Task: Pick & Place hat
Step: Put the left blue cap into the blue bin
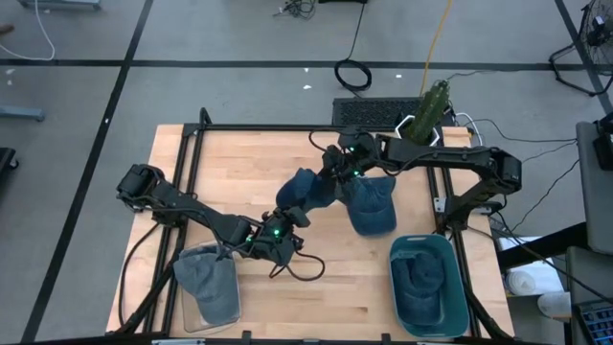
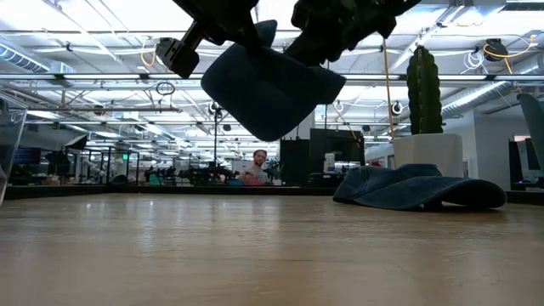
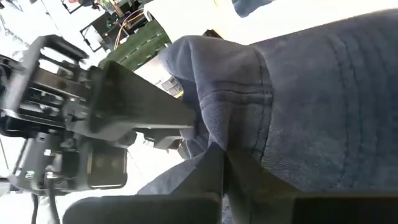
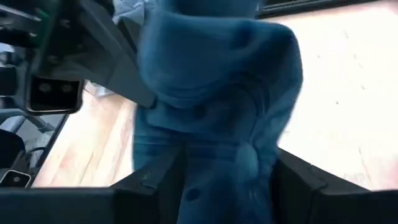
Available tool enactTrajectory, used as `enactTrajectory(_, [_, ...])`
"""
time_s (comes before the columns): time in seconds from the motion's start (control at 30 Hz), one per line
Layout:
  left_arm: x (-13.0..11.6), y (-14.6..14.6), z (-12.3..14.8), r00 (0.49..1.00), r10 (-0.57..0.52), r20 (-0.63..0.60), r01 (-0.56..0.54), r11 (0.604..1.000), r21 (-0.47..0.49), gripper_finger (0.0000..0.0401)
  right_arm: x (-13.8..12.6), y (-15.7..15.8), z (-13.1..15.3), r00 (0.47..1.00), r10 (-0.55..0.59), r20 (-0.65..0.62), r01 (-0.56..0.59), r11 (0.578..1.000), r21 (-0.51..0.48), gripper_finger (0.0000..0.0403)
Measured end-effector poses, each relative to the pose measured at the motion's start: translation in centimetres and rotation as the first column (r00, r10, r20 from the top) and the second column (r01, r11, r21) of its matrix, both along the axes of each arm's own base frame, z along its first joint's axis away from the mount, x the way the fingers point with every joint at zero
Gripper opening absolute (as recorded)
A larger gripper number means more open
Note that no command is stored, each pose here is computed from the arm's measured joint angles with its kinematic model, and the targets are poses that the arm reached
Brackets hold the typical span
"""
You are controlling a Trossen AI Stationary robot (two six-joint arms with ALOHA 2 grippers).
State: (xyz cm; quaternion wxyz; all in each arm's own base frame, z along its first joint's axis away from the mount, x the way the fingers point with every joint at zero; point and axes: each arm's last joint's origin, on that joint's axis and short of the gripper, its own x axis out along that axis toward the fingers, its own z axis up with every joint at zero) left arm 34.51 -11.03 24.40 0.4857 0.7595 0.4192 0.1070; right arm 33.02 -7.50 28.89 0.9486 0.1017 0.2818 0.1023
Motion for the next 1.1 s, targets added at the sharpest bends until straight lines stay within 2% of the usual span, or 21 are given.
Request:
enactTrajectory(0.27, [0.1, -0.1, 0.2, 1.0, -0.003, 0.022, 0.003, 1.0, -0.01, 0.0005, 0.2, 0.3, -0.1, 1.0, 0.022, 0.003, -0.022, 0.999, -0.027, 0.0168])
enactTrajectory(0.37, [0.1, -0.1, 0.2, 1.0, -0.003, 0.023, 0.003, 1.0, -0.011, 0.0003, 0.2, 0.3, -0.1, 1.0, 0.019, 0.007, -0.019, 1.0, -0.019, 0.0152])
enactTrajectory(0.47, [0.1, -0.1, 0.2, 1.0, -0.008, 0.023, 0.008, 1.0, -0.015, 0.0006, 0.1, 0.3, -0.1, 1.0, 0.022, 0.001, -0.021, 1.0, -0.022, 0.0113])
enactTrajectory(0.63, [0.2, -0.1, 0.2, 0.999, -0.003, 0.041, 0.005, 0.999, -0.032, 0.0004, 0.1, 0.3, -0.1, 0.999, 0.041, 0.01, -0.041, 0.998, -0.053, 0.0016])
enactTrajectory(0.93, [0.2, -0.1, 0.1, 0.979, 0.056, 0.194, -0.019, 0.983, -0.184, 0.0014, -0.1, 0.9, 0.1, 0.998, 0.064, 0.003, -0.064, 0.996, -0.062, 0.0006])
enactTrajectory(1.1, [0.5, 0.2, 0.5, 0.911, 0.171, 0.376, -0.032, 0.937, -0.349, 0.0027, -0.1, 1.2, 0.0, 0.998, 0.069, -0.009, -0.07, 0.996, -0.063, 0.0005])
